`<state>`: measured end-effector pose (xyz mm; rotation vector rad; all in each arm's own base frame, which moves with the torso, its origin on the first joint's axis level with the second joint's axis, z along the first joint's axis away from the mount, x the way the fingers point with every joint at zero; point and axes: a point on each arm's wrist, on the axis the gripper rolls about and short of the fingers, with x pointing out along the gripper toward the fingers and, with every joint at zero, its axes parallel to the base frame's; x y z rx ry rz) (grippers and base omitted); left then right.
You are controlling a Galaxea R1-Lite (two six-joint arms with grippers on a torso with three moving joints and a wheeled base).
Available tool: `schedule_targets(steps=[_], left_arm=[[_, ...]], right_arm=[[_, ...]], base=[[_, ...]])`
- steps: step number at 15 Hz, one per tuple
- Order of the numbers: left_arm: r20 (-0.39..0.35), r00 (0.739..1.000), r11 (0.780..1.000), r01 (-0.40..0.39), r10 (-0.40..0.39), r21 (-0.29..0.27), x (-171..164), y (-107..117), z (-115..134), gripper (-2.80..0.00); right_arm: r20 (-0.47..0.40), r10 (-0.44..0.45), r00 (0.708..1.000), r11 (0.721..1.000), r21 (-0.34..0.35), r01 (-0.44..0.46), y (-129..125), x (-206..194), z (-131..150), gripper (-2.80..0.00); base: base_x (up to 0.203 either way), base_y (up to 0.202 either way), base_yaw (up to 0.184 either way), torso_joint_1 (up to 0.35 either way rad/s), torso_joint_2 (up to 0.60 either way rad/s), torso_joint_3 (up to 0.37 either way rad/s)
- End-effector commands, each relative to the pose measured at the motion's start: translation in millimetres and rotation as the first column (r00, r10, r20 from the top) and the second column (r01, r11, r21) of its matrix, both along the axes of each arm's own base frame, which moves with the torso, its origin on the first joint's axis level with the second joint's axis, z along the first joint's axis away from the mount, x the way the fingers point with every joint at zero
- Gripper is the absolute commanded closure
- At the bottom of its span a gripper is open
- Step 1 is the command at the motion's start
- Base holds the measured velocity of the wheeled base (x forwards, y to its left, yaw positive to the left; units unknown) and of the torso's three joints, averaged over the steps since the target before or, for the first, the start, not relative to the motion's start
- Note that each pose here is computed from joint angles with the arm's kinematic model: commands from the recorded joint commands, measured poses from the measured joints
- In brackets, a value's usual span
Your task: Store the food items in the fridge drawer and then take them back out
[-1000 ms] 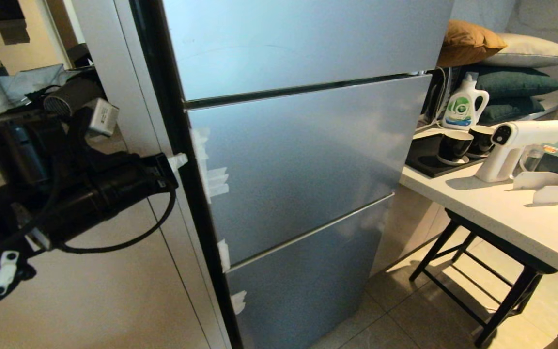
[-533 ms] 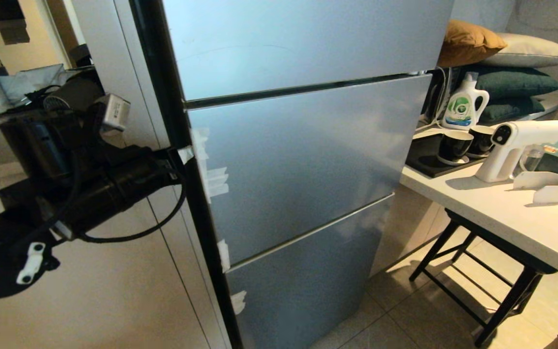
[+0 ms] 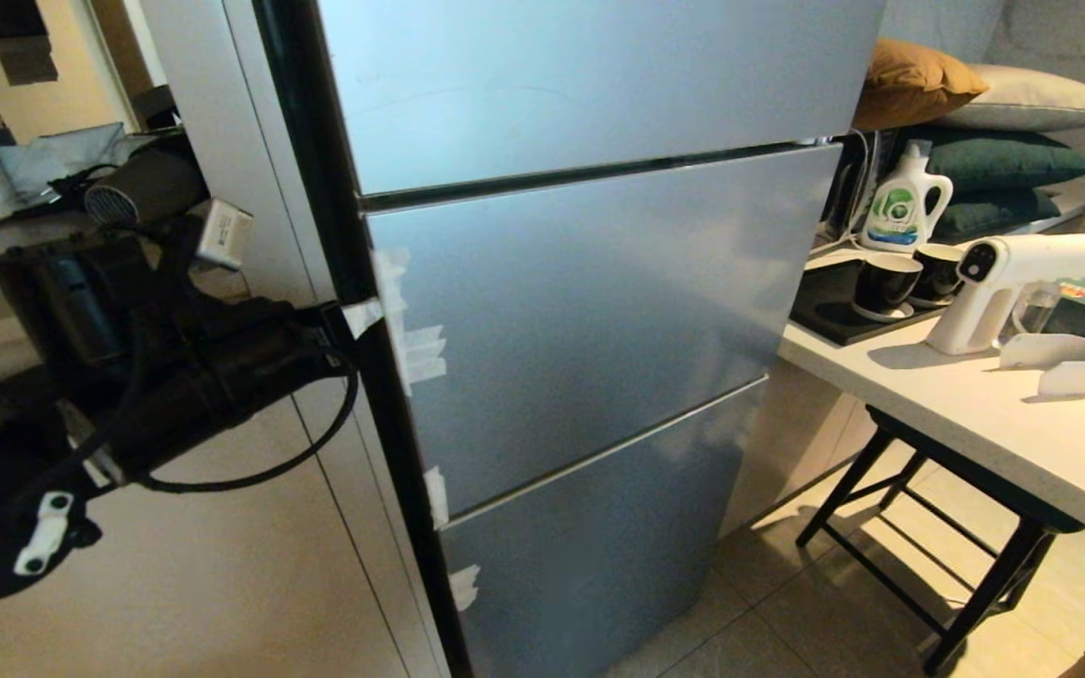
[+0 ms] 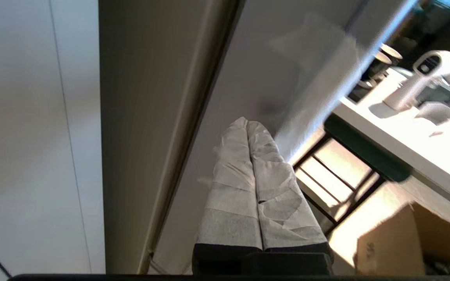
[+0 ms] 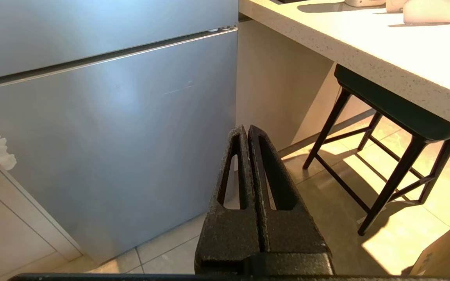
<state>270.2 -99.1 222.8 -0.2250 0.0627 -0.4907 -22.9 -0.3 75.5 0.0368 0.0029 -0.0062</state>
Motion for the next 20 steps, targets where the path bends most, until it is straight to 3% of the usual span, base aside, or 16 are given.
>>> schedule_targets(steps=[1,8,11,15,20], left_arm=[[0.007,0.999,0.999,0.051,-0.051,-0.004,-11,-4,2,0.00],[0.005,0.993,0.992,0.118,-0.118,-0.033,-22,-18,6,0.00],[0.024,0.994,0.994,0.103,-0.103,-0.035,-32,-11,11,0.00],[0.015,0.998,0.997,-0.065,0.065,-0.029,-29,17,7,0.00],[-0.005,0.991,0.991,-0.132,0.132,-0.024,-13,30,2,0.00]], right_arm=[[-0.002,0.001,1.000,1.000,0.000,-0.001,0,0,0,0.00],[-0.002,0.001,1.000,1.000,0.000,-0.001,0,0,0,0.00],[-0.002,0.000,1.000,1.000,0.000,0.000,0,0,0,0.00],[-0.002,0.002,1.000,1.000,0.000,-0.002,0,0,0,0.00],[-0.002,0.002,1.000,1.000,0.000,-0.002,0,0,0,0.00]], base=[[0.000,0.000,0.000,0.000,0.00,0.000],[0.000,0.000,0.000,0.000,0.00,0.000],[0.000,0.000,0.000,0.000,0.00,0.000],[0.000,0.000,0.000,0.000,0.00,0.000],[0.000,0.000,0.000,0.000,0.00,0.000]])
